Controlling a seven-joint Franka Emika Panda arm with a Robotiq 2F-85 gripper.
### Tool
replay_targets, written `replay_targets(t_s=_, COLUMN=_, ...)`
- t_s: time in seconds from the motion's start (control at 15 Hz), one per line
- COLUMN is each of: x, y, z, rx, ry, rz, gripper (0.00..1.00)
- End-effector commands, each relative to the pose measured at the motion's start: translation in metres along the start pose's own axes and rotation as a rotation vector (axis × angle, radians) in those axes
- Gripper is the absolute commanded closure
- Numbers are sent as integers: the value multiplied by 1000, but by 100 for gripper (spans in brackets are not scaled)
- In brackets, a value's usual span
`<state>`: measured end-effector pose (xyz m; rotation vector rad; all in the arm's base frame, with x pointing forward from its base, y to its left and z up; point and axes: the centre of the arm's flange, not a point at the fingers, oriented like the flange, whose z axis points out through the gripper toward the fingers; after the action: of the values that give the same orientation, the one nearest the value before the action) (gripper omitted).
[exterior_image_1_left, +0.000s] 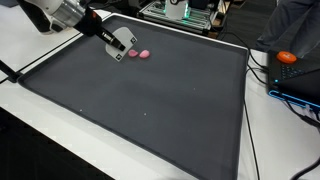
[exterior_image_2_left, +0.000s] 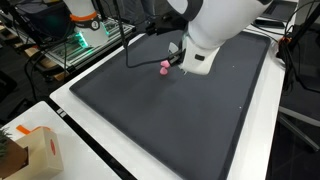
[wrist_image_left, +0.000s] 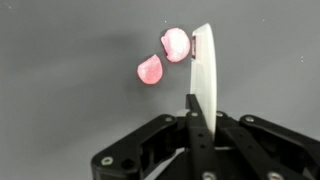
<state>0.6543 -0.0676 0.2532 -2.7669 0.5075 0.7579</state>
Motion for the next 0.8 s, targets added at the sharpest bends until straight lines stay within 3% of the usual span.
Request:
replay_targets(t_s=0.0, x=0, y=31, z=2, rx=93, ry=18, rz=75, gripper=99)
replay_targets(t_s=0.4, x=2, y=68, z=9, rx=164, ry=48, rz=141, gripper=99)
replay_targets(t_s=0.73, x=-12, y=93, z=21, rx=207, ry=20, rz=200, gripper=99)
